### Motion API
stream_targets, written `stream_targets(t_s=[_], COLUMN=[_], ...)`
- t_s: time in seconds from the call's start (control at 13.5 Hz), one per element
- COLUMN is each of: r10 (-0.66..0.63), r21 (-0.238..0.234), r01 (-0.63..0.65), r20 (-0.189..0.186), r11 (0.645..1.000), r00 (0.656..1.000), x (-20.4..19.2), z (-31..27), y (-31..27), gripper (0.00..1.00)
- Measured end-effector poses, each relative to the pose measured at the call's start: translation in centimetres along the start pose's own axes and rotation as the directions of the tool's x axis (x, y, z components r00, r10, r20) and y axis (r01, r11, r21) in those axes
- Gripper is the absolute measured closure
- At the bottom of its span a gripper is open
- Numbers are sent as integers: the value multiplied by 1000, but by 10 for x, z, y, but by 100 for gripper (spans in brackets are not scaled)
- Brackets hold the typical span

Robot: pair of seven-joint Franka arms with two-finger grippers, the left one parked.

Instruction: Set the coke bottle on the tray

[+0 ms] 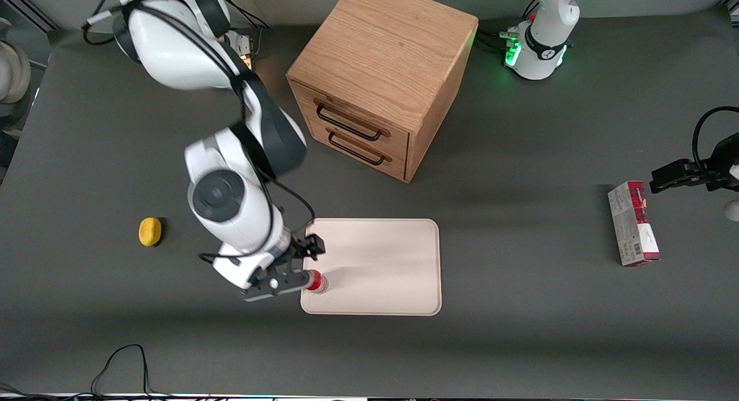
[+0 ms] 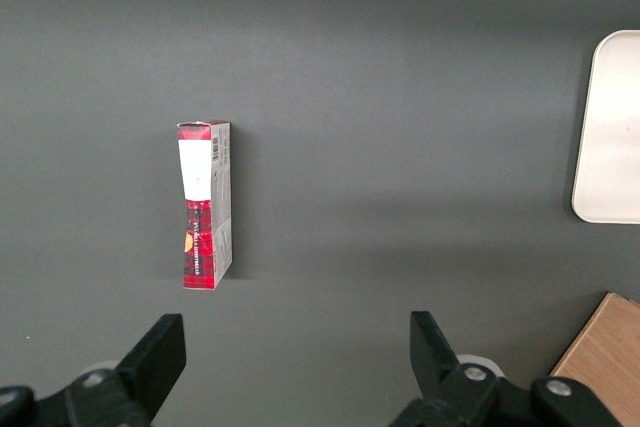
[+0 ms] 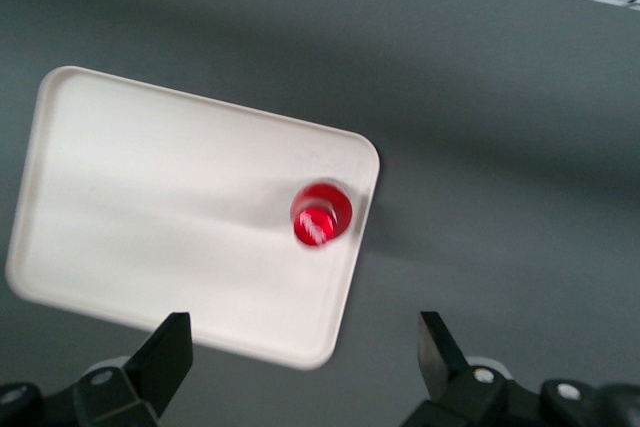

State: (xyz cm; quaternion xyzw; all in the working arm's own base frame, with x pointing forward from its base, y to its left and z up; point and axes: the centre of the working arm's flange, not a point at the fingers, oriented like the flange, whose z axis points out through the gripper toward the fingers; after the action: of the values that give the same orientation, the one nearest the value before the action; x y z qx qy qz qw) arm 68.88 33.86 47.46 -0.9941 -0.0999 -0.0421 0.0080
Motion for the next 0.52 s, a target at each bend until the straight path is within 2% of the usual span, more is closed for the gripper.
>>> stream_targets(t_s=[0.07,0.3,0.52], r10=[1,17,71], r21=[1,-22,-49], r01=[-1,-16,-68], r20=[-1,56,83], r11=[1000,1000,996], r00=[1000,998,994], x=[-10,-43,-53], z=[-35,-107,-135], y=[3,23,97], gripper=[0,0,0])
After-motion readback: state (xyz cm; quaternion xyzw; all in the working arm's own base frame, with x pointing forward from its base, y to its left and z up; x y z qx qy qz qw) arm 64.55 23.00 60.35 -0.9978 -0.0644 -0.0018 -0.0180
